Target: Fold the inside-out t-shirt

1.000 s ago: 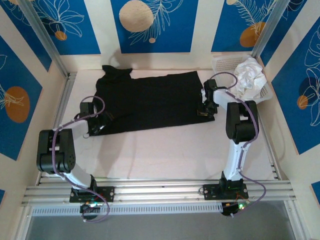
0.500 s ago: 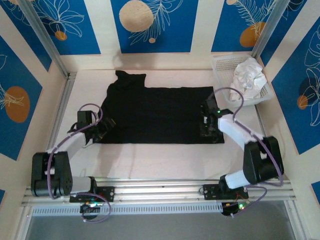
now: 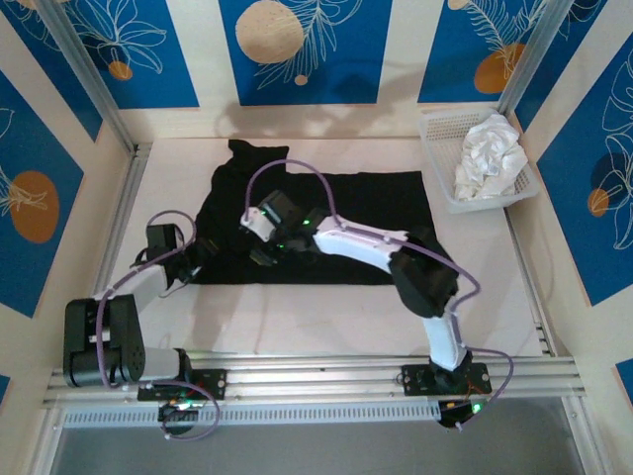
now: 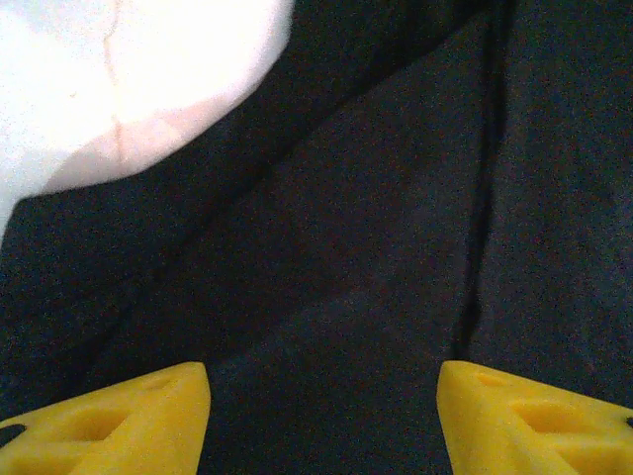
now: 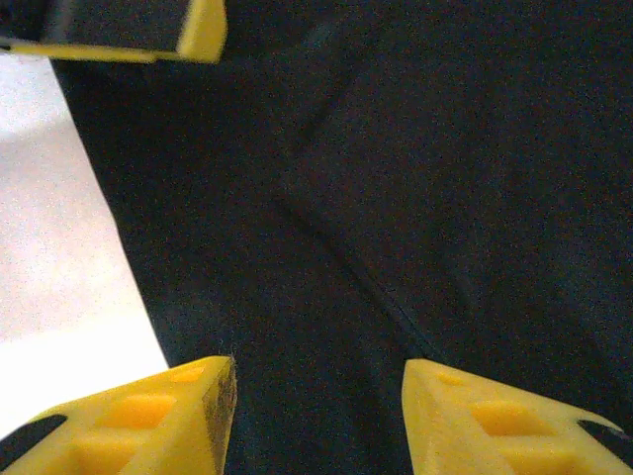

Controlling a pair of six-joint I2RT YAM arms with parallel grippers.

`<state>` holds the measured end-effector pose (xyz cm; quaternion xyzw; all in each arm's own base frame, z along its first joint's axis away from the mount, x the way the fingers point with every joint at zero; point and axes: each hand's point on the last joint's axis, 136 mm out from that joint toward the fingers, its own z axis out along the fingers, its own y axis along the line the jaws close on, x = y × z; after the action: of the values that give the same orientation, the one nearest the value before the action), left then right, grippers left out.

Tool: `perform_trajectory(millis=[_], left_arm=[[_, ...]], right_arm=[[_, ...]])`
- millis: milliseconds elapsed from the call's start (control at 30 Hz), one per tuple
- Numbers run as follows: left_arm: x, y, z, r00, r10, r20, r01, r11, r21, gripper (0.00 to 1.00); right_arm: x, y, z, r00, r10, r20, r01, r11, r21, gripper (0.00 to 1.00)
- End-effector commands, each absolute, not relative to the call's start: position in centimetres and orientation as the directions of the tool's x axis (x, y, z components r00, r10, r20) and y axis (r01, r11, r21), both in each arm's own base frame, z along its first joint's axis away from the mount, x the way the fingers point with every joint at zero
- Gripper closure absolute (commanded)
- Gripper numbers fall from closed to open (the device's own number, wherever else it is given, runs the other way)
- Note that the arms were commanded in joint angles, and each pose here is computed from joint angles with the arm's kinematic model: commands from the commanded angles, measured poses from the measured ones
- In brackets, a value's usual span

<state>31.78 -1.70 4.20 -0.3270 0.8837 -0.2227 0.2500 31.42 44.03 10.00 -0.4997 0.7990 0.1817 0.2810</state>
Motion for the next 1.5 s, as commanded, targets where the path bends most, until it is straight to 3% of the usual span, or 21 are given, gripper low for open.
perform_trajectory(millis=[0,167,333,400,533,767,933,1067,1167,1467], left_arm=[[31.6,-1.7,3.5,-0.654,-0.704,-0.276,-0.471,0.665,-0.579,0.39],[30.8,-1.8,2.7,-0.658,-0.706,-0.260,-0.480,0.660,-0.578,0.39],[30.5,-1.9,2.3,-0.662,-0.706,-0.253,-0.481,0.659,-0.578,0.38],[30.4,-2.0,2.2,-0.664,-0.705,-0.250,-0.481,0.658,-0.579,0.38],[30.3,-1.8,2.2,-0.663,-0.704,-0.254,-0.483,0.662,-0.573,0.38],[29.9,-1.5,1.7,-0.662,-0.704,-0.258,-0.495,0.669,-0.555,0.38],[29.8,-1.3,1.7,-0.663,-0.699,-0.268,-0.493,0.677,-0.546,0.37],[30.0,-1.1,1.9,-0.659,-0.696,-0.284,-0.489,0.684,-0.540,0.33],[30.5,-1.0,2.5,-0.652,-0.695,-0.301,-0.478,0.686,-0.548,0.30],[33.2,-1.7,7.9,-0.581,-0.698,-0.419,-0.366,0.684,-0.630,0.28]], right_arm=[[31.4,46.2,8.9,-0.298,-0.720,-0.627,-0.932,0.361,0.028,0.49],[32.4,47.7,6.0,-0.314,-0.741,-0.594,-0.927,0.373,0.024,0.44],[33.3,48.8,4.7,-0.335,-0.725,-0.601,-0.919,0.393,0.037,0.48],[33.5,49.2,4.6,-0.343,-0.715,-0.610,-0.916,0.398,0.049,0.58],[34.6,49.0,5.3,-0.373,-0.682,-0.629,-0.894,0.445,0.048,0.87],[39.9,44.7,8.0,-0.631,-0.439,-0.639,-0.688,0.698,0.200,0.99],[43.9,39.3,6.6,-0.834,-0.178,-0.523,-0.404,0.842,0.357,0.95],[45.5,36.8,5.8,-0.883,-0.070,-0.464,-0.289,0.860,0.420,0.72],[45.9,36.0,6.5,-0.885,-0.058,-0.462,-0.287,0.849,0.443,0.63],[41.4,28.5,11.1,-0.824,-0.123,-0.553,-0.354,0.874,0.334,0.59]])
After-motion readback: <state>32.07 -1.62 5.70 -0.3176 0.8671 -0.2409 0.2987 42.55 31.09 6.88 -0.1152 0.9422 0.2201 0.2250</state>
